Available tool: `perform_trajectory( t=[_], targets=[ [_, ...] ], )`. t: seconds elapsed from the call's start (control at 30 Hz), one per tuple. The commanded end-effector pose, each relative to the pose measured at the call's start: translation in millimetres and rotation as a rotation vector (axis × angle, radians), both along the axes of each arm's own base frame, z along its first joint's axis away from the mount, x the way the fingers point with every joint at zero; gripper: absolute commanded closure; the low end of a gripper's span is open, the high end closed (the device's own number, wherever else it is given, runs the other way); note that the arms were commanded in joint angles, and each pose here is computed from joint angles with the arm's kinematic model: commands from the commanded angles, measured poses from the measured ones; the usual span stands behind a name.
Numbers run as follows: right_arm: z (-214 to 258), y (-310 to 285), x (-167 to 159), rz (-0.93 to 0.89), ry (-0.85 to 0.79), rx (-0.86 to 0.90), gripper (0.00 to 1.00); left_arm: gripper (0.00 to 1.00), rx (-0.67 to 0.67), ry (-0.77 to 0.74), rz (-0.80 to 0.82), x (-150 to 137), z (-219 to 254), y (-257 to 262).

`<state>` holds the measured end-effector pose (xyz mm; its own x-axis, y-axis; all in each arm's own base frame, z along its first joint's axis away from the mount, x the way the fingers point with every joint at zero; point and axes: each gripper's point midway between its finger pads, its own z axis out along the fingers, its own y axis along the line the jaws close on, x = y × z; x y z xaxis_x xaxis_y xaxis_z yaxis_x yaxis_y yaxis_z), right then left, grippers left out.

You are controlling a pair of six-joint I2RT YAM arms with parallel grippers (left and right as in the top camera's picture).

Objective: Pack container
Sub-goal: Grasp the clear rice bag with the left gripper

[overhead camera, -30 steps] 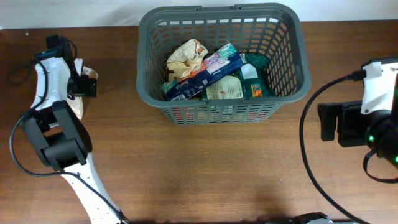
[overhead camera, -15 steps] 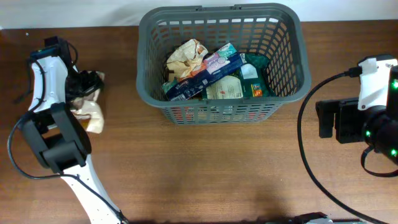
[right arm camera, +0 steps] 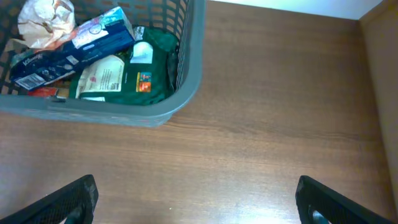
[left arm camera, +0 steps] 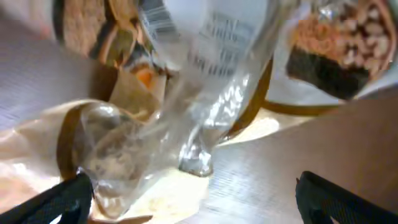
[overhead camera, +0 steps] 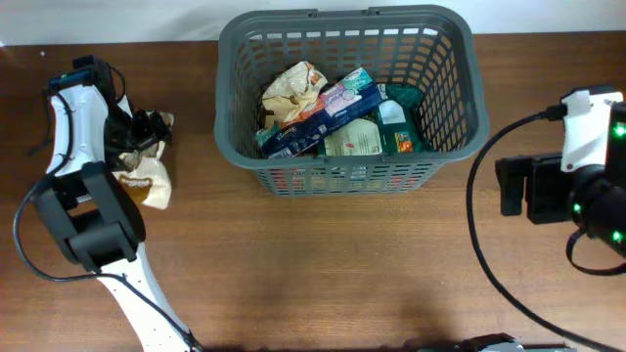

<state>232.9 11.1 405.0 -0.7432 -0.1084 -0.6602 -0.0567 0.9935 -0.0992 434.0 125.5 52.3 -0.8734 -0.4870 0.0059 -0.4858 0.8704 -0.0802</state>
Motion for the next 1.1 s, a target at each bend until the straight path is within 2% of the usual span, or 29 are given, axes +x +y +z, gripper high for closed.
perform_trajectory(
  t=[0.0, 0.1, 0.2, 0.33, 0.47, 0.63, 0.9, 1.07],
  targets=[
    [-6, -1, 8, -0.013, 0.028, -0.011, 0.01, 0.01, 0.134, -0.064, -0.099, 8, 39, 19],
    [-9, -1, 12, -0.014, 0.039, -0.013, 0.01, 0.01, 0.252, -0.118, -0.14, 11, 76, 30],
    [-9, -1, 13, -0.014, 0.042, -0.013, 0.01, 0.01, 0.315, -0.188, -0.227, 20, 101, 33],
    [-7, -1, 10, -0.014, 0.032, -0.012, 0.01, 0.0, 0.373, -0.243, -0.399, 35, 111, 35],
    [-3, -2, 5, -0.014, 0.015, -0.009, 0.01, 0.0, 0.406, -0.262, -0.496, 46, 108, 38],
    [0, -3, 0, -0.016, 0.001, -0.004, 0.01, 0.01, 0.416, -0.283, -0.508, 62, 93, 42],
    [-1, -3, -7, -0.02, 0.008, 0.002, 0.01, 0.06, 0.313, -0.228, -0.542, 72, 28, 34],
    [-1, -3, -7, -0.02, 0.008, 0.002, 0.01, 0.07, 0.276, -0.219, -0.546, 71, 17, 28]
  ],
)
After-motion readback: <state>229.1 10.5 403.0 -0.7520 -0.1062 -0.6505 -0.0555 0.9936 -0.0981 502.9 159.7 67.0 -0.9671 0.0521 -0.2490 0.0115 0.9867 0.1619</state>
